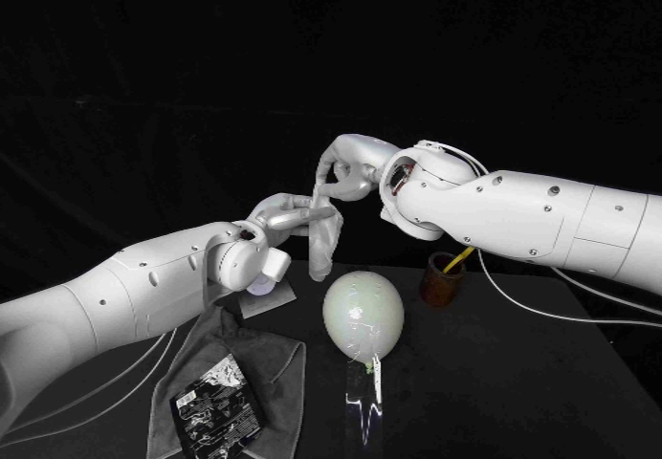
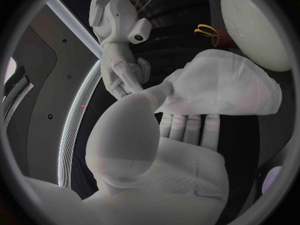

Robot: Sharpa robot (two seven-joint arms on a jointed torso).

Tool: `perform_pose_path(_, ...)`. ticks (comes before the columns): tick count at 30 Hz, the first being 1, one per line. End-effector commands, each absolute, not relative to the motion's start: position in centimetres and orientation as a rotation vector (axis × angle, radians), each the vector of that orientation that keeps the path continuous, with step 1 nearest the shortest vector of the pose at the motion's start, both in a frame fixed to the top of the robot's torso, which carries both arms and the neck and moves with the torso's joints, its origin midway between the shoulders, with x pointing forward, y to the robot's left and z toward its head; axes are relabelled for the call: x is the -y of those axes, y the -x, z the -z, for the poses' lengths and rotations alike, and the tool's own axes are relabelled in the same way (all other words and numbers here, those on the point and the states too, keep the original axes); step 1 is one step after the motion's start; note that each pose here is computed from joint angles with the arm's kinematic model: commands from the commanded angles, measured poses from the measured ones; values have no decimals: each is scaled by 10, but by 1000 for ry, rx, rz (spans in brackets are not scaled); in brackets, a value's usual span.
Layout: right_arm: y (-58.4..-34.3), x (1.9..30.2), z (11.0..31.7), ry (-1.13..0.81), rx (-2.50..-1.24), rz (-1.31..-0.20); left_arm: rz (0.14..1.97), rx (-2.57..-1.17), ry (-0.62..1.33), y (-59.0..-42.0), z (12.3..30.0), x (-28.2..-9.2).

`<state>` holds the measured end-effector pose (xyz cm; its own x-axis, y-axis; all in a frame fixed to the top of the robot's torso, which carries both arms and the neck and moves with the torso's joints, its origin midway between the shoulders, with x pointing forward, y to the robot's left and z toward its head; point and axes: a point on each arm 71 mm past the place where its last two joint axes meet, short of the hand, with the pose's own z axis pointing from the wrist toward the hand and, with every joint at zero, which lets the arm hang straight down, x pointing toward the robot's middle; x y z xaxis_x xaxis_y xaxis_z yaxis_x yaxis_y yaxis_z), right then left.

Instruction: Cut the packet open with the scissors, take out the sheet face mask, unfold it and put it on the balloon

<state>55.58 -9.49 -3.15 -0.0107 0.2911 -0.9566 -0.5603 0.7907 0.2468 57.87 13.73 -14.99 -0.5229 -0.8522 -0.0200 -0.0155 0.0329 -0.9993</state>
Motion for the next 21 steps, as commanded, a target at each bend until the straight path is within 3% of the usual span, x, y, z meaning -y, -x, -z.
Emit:
perform_pose_path(1,-557,96,31,183,-1440,-726,1593,-1618,885,-578,148,-135)
perform_pose_path(21,-565,130,32,-107,-1393,-861,1609,-1598,912,-575,147,-136)
